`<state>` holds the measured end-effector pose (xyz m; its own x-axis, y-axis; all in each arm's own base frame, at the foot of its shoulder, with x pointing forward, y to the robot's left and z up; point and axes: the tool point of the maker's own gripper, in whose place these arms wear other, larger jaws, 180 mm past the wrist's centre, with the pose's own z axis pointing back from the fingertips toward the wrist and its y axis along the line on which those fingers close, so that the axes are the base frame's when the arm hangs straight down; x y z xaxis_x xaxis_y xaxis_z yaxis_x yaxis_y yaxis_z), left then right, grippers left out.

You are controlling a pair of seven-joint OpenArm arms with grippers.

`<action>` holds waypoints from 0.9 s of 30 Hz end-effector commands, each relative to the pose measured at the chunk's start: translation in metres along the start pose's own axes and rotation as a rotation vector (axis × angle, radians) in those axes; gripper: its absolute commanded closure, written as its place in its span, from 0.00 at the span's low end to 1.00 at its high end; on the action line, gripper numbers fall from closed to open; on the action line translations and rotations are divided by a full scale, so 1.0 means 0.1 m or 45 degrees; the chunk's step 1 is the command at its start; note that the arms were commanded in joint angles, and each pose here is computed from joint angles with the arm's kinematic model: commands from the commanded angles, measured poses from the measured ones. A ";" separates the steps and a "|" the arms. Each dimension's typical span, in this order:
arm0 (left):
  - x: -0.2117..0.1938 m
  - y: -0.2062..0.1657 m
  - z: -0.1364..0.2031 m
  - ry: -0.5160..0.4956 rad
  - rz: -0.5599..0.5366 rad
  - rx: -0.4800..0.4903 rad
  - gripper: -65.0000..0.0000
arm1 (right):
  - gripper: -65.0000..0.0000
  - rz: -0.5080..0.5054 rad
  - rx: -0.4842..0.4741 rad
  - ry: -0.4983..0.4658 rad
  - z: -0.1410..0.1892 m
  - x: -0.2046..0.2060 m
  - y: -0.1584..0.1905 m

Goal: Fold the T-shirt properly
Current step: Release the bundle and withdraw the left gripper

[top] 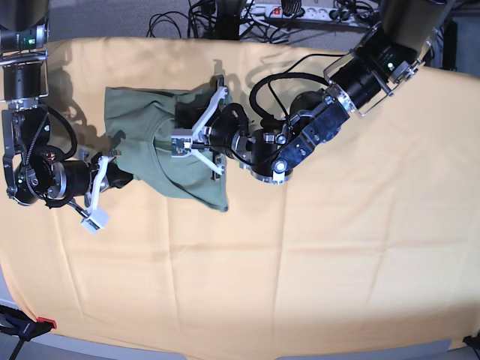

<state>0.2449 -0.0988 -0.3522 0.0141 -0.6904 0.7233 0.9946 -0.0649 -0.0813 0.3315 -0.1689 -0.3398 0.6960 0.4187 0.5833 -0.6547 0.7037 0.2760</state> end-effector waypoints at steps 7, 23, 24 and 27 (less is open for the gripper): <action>0.03 0.56 0.22 0.030 -0.045 0.172 1.00 | 1.00 -0.003 -0.041 0.035 0.19 -0.16 -0.11; 0.50 1.40 0.90 -0.053 -0.124 0.540 1.00 | 1.00 0.076 -0.037 0.017 0.38 -0.40 0.16; 0.56 1.39 0.98 -0.114 -0.090 0.519 1.00 | 1.00 0.082 -0.085 -0.016 0.42 -0.35 0.08; 0.69 1.37 1.25 -0.294 0.037 0.450 1.00 | 1.00 0.050 -0.222 -0.090 0.58 -0.24 -0.15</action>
<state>0.3878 -0.0617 -0.2487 0.0701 -0.5369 0.8407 0.9698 0.2340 0.0686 0.2983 -0.2194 -0.3292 0.6740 0.4112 0.6137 -0.6093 0.7792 0.1471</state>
